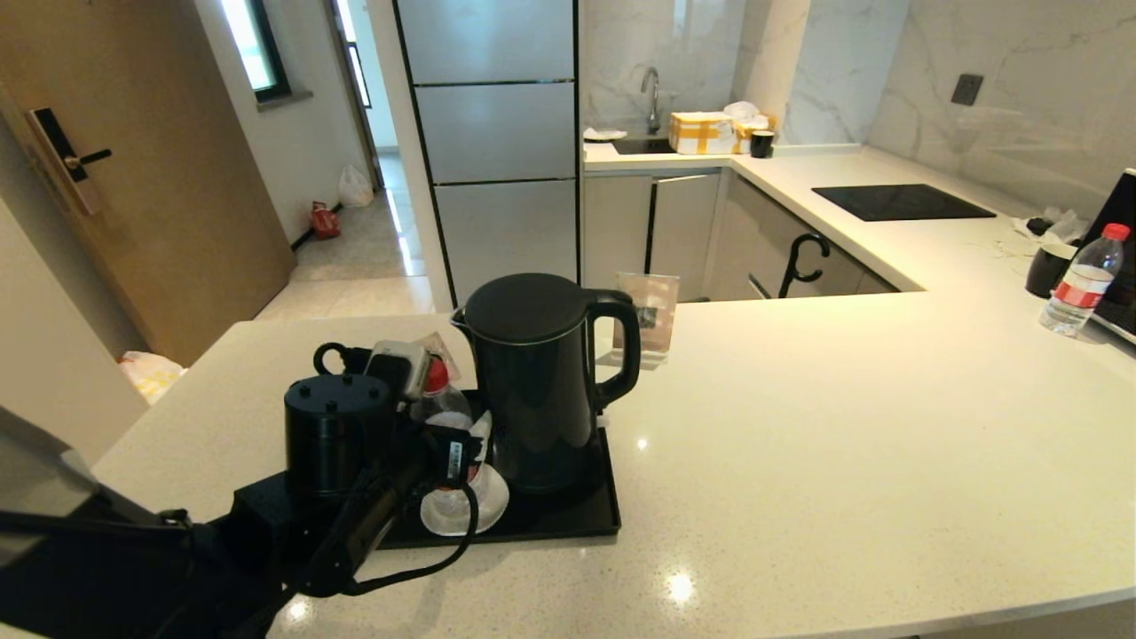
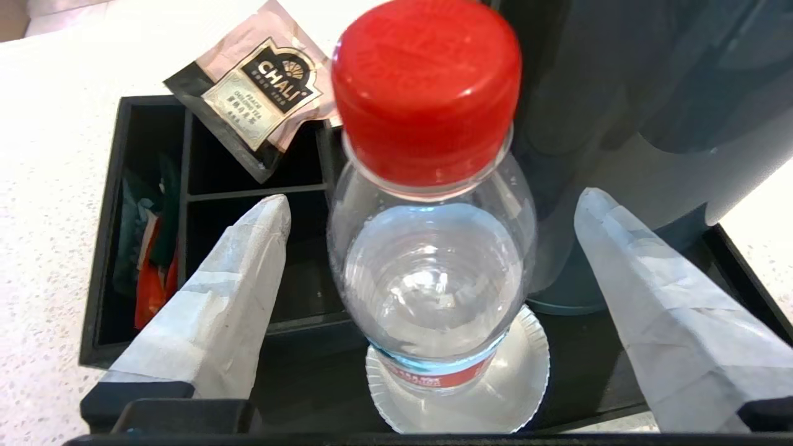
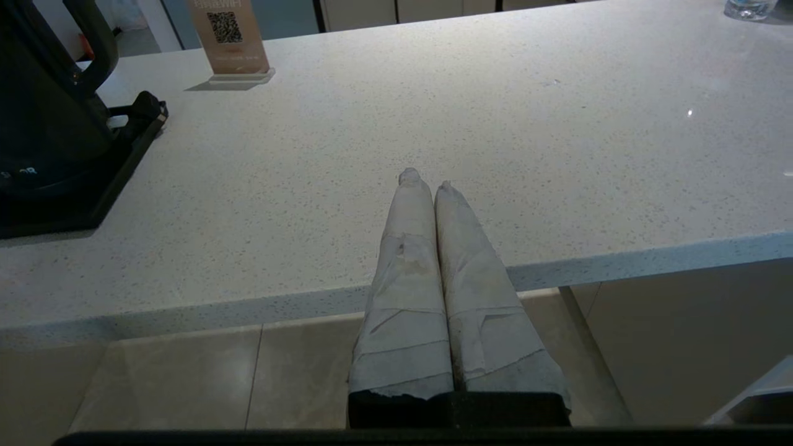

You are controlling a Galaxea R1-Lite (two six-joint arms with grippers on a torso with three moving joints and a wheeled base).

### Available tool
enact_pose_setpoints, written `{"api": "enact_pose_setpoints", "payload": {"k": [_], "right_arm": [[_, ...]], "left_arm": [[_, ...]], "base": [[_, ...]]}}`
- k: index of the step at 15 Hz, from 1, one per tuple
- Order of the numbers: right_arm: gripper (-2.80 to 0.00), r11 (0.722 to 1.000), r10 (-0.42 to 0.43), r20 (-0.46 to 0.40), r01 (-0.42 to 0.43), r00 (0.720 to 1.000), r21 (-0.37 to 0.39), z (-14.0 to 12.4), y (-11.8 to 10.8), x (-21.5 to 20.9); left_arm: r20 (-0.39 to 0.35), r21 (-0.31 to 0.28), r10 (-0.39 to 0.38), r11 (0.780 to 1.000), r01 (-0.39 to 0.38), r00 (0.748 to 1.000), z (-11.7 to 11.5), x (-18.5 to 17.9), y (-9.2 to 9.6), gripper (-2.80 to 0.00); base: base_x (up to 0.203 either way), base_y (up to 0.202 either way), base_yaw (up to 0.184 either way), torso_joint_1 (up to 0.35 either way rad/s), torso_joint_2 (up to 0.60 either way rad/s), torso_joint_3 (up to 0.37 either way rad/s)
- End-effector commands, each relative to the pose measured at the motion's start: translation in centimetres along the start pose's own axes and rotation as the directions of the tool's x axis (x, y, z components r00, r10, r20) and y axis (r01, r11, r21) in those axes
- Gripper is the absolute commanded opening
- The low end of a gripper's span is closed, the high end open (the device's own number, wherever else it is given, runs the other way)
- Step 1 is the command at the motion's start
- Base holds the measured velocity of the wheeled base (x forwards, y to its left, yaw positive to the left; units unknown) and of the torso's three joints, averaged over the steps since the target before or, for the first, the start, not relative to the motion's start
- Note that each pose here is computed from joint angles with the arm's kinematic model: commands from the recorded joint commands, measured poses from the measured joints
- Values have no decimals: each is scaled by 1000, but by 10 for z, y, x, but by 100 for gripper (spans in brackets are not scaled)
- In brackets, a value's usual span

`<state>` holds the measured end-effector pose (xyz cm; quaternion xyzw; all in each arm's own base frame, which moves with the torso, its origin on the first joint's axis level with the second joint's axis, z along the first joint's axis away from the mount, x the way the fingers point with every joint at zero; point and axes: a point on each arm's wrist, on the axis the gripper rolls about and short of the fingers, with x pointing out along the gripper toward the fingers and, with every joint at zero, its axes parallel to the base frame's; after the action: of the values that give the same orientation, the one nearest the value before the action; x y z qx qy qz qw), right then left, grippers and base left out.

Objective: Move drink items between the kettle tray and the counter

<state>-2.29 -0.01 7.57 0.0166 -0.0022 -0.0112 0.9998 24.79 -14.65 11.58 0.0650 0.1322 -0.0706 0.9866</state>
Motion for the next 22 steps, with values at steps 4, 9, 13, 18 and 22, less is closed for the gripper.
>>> {"api": "enact_pose_setpoints", "payload": {"k": [4, 9, 13, 18, 22], "right_arm": [[-280, 1000, 0, -1, 0, 1000, 1, 0, 0, 0], [-280, 1000, 0, -1, 0, 1000, 1, 0, 0, 0], [-280, 1000, 0, -1, 0, 1000, 1, 0, 0, 0], [-280, 1000, 0, -1, 0, 1000, 1, 0, 0, 0], [-280, 1000, 0, -1, 0, 1000, 1, 0, 0, 0]], "left_arm": [[9, -2, 33, 999, -32, 999, -5, -45, 20, 0], [61, 12, 65, 998, -66, 996, 1, -101, 42, 0], [70, 47, 104, 993, -107, 992, 2, -144, 63, -280], [55, 96, 178, 978, -183, 982, 1, -178, 86, -280], [80, -52, 353, 935, -350, 932, 56, -247, 126, -280]], "base": [[0, 0, 0, 0, 0, 0], [0, 0, 0, 0, 0, 0], [0, 0, 0, 0, 0, 0], [0, 0, 0, 0, 0, 0], [0, 0, 0, 0, 0, 0]]}}
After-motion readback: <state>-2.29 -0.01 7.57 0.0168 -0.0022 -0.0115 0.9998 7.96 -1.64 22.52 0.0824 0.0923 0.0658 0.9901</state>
